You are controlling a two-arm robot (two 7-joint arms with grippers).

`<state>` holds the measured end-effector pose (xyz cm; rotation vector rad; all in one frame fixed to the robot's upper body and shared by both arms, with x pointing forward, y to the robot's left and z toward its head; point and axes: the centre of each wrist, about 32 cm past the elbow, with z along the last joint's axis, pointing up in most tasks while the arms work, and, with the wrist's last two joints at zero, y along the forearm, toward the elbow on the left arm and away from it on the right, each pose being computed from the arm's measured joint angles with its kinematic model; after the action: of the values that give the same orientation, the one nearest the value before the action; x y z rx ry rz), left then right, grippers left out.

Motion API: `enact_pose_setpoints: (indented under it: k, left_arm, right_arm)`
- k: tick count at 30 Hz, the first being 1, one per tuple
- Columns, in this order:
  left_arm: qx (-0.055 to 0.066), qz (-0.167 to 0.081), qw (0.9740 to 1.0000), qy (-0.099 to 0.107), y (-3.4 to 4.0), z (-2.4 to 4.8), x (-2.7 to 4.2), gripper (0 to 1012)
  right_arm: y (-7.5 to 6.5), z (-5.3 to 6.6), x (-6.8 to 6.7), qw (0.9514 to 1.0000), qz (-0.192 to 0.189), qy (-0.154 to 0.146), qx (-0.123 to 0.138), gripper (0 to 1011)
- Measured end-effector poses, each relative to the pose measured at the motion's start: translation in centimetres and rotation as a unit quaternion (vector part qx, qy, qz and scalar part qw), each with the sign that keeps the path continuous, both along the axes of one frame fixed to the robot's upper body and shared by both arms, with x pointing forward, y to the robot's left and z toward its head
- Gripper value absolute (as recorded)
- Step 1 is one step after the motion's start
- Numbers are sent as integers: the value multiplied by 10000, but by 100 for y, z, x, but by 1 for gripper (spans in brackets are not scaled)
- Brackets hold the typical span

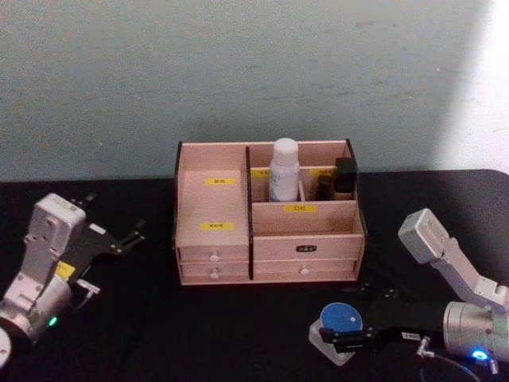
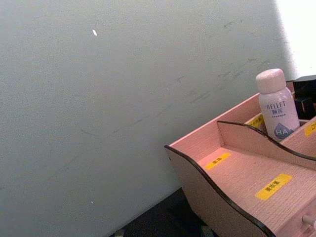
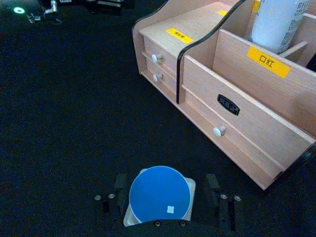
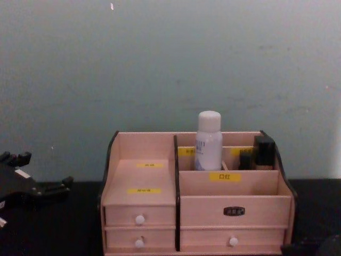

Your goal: Pick up the facial cleanser and watermelon frost from the table and place them into the tiered storage box.

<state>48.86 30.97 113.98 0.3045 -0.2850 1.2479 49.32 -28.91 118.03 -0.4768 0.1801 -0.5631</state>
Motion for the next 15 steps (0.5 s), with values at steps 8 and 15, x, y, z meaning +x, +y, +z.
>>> enact_pose_setpoints:
  k: [8,15]
  left_arm:
    - [0,0,10000,0,0,0,0,1001]
    - [0,0,10000,0,0,0,0,1001]
  right_arm:
    - [0,-15,-5,10000,11,21,-32,1002]
    - [4,-26,-13,9999,32,25,-97,1002]
